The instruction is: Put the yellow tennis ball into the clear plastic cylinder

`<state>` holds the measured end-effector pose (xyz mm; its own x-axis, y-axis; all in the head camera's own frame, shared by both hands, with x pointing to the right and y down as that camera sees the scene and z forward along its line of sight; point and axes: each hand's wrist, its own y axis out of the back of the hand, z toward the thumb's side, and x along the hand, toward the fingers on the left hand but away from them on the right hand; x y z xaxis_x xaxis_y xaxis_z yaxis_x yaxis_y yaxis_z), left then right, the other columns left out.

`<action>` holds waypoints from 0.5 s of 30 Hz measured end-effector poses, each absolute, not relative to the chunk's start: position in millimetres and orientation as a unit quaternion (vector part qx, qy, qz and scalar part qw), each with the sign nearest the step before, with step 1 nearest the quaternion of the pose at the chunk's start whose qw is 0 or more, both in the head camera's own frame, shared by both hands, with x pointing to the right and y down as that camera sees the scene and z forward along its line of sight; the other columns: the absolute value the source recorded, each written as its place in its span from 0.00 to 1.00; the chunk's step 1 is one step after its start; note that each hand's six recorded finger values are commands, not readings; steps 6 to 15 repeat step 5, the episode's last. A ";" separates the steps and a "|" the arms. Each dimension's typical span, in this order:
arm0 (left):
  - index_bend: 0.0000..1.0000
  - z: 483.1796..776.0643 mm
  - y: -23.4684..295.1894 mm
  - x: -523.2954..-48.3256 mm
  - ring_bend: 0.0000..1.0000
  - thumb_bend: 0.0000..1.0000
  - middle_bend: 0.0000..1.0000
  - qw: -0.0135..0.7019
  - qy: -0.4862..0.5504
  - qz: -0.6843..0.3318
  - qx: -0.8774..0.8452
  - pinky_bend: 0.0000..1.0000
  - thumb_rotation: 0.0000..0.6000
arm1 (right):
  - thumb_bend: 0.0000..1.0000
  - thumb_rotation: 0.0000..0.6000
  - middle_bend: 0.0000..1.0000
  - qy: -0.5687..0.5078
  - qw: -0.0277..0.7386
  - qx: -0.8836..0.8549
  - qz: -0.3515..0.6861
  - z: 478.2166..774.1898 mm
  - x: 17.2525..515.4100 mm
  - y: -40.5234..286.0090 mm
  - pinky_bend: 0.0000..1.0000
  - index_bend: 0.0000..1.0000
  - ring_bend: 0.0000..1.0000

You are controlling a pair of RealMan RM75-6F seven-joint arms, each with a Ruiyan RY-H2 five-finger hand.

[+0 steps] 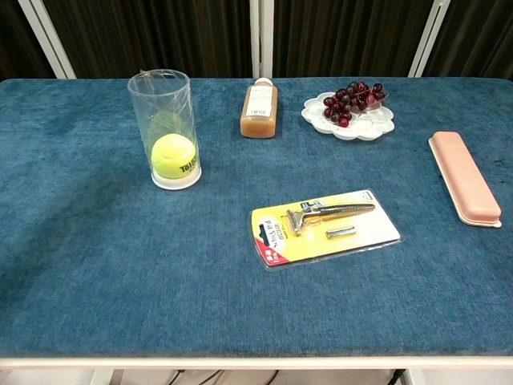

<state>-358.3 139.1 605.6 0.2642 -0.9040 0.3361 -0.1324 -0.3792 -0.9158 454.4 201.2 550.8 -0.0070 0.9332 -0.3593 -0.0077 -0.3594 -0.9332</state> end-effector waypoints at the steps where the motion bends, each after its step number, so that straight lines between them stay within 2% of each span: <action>1: 0.08 606.9 147.2 -370.2 0.00 0.15 0.02 0.403 0.377 -0.488 -0.676 0.03 1.00 | 0.28 1.00 0.00 -0.395 0.401 -0.581 0.588 551.9 454.1 202.1 0.00 0.00 0.00; 5: 0.08 610.2 168.0 -401.8 0.00 0.15 0.02 0.388 0.379 -0.521 -0.659 0.02 1.00 | 0.27 1.00 0.00 -0.382 0.401 -0.584 0.594 557.0 451.4 204.2 0.00 0.00 0.00; 15: 0.08 610.2 168.0 -401.8 0.00 0.15 0.02 0.388 0.379 -0.521 -0.659 0.02 1.00 | 0.27 1.00 0.00 -0.382 0.401 -0.584 0.594 557.0 451.4 204.2 0.00 0.00 0.00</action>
